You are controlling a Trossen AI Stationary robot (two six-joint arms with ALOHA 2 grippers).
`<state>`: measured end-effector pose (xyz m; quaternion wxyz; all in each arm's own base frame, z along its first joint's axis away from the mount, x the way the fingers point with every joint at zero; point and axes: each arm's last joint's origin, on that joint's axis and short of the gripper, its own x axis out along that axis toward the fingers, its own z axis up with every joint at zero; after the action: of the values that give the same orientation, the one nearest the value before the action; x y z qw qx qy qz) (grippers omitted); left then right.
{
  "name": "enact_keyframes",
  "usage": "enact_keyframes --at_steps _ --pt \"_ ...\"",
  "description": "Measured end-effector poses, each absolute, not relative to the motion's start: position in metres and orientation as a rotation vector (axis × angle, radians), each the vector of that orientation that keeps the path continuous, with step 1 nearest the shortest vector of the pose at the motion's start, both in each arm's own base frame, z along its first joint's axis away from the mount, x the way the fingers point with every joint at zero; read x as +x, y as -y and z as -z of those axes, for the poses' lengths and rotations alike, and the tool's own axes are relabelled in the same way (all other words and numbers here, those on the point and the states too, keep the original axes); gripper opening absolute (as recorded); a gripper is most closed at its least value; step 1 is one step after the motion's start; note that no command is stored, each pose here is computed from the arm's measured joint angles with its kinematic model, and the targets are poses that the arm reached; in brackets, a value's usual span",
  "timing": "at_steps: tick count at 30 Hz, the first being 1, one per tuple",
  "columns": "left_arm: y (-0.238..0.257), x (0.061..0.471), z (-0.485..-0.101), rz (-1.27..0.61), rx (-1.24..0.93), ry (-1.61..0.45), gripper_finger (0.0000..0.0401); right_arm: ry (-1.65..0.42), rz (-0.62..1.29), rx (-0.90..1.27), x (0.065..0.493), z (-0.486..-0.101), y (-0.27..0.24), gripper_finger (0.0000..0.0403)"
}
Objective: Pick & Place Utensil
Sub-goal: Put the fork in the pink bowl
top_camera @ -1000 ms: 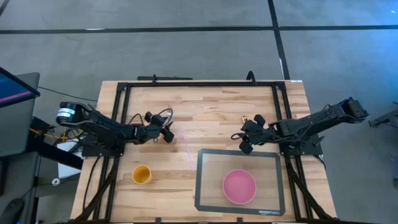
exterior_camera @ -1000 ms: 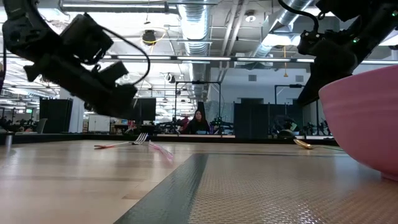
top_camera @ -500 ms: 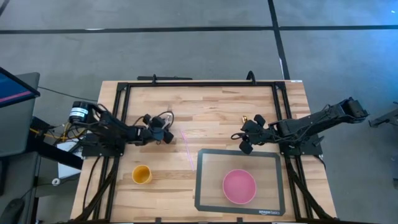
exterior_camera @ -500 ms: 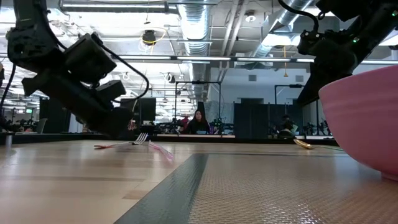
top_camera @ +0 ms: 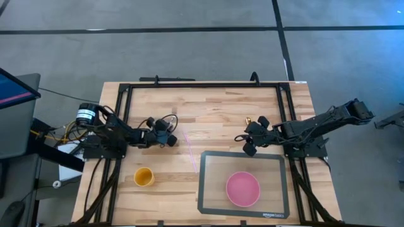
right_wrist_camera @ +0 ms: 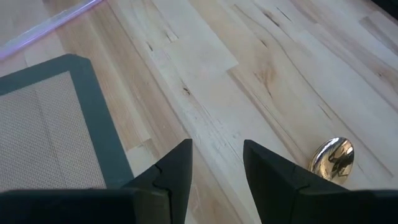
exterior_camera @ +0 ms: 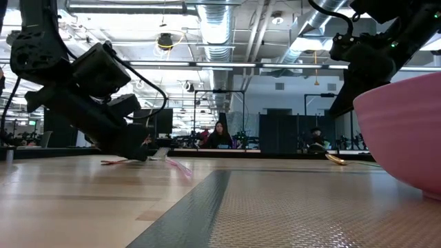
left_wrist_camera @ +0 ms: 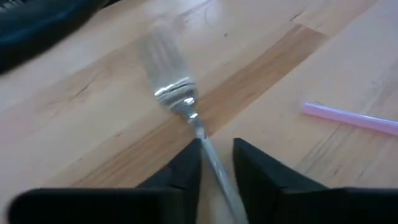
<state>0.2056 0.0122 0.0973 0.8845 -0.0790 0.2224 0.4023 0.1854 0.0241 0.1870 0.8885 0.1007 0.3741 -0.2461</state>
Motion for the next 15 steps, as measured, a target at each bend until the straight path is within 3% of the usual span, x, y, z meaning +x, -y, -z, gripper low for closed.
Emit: enact_keyframes --at_steps 4,15 --pt "-0.012 0.205 -0.101 -0.806 -0.184 -0.458 0.0018 -0.777 0.511 0.209 0.185 -0.187 -0.024 0.0136" --pt "-0.011 0.204 -0.113 -0.781 -0.212 -0.409 0.0011 -0.777 0.511 0.209 0.185 -0.187 -0.024 0.0136"
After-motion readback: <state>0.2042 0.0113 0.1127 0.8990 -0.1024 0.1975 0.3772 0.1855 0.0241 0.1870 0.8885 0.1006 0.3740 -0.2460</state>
